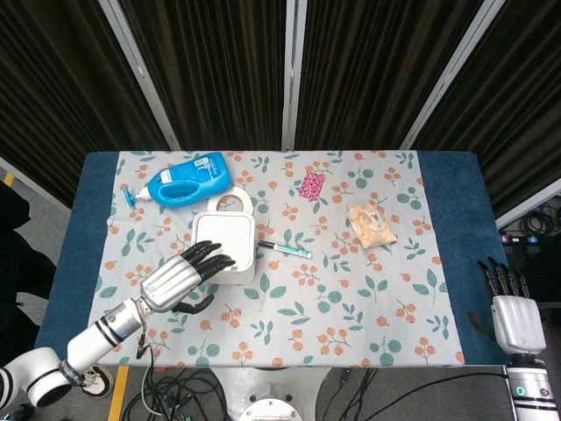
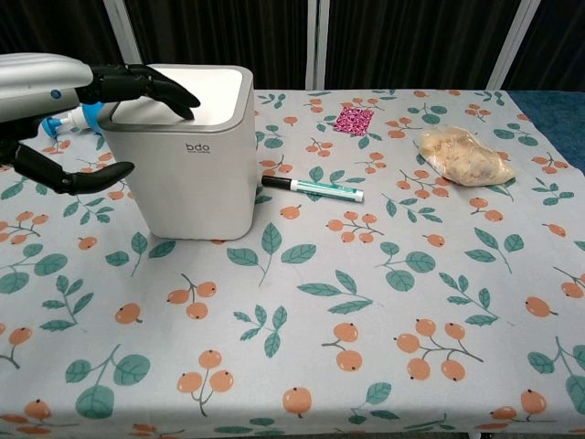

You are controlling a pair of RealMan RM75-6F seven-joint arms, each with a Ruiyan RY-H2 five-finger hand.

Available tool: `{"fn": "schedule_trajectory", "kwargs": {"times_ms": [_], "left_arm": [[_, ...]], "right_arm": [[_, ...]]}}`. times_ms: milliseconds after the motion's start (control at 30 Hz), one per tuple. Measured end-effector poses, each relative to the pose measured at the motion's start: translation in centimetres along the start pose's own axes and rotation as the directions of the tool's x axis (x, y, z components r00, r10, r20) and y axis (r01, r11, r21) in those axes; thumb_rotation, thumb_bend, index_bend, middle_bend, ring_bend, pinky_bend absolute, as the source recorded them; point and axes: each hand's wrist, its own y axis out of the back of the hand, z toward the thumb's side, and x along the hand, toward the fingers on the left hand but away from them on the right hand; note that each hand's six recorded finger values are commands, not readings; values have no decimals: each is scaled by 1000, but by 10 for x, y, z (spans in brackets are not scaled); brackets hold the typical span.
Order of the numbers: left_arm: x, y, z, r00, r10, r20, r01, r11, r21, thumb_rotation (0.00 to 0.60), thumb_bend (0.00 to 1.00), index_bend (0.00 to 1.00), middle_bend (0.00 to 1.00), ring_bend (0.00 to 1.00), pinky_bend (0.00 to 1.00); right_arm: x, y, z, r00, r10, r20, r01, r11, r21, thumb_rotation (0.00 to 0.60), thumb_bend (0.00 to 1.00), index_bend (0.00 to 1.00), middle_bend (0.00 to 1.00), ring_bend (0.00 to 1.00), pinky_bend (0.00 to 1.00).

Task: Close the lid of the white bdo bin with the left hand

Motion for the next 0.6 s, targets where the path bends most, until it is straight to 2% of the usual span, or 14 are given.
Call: {"fn": "schedule_trajectory", "kwargs": {"times_ms": [200,300,367,467,567,600], "left_arm": [[-6,28,-7,994,105,-31,-106,994,-25,405,449,107,178,4,87],[-21,44,-23,984,152,-93,-157,987,-41,412,445,107,178,4,87],[-34,49,-36,974,172,-146,-179,983,-36,446,439,107,177,4,87],[-63,46,-60,945,197,-262,-205,979,-3,486,430,107,172,4,87],[-100,37,-85,896,209,-391,-196,978,73,527,424,107,168,4,86],[-117,30,-94,872,208,-444,-183,978,100,547,420,107,168,4,87]], "right_arm": [[1,1,-2,1000,-5,3,5,1000,-4,600,172,0,0,0,0],[2,2,-4,1000,-8,7,8,1000,-2,600,174,0,0,0,0],[3,3,-6,1000,-10,10,10,1000,-1,600,175,0,0,0,0],[4,4,-8,1000,-13,15,13,1000,1,600,175,0,0,0,0],[3,4,-8,1000,-17,16,17,1000,9,600,175,0,0,0,0],[3,4,-8,1000,-20,16,20,1000,14,600,175,0,0,0,0]]}}
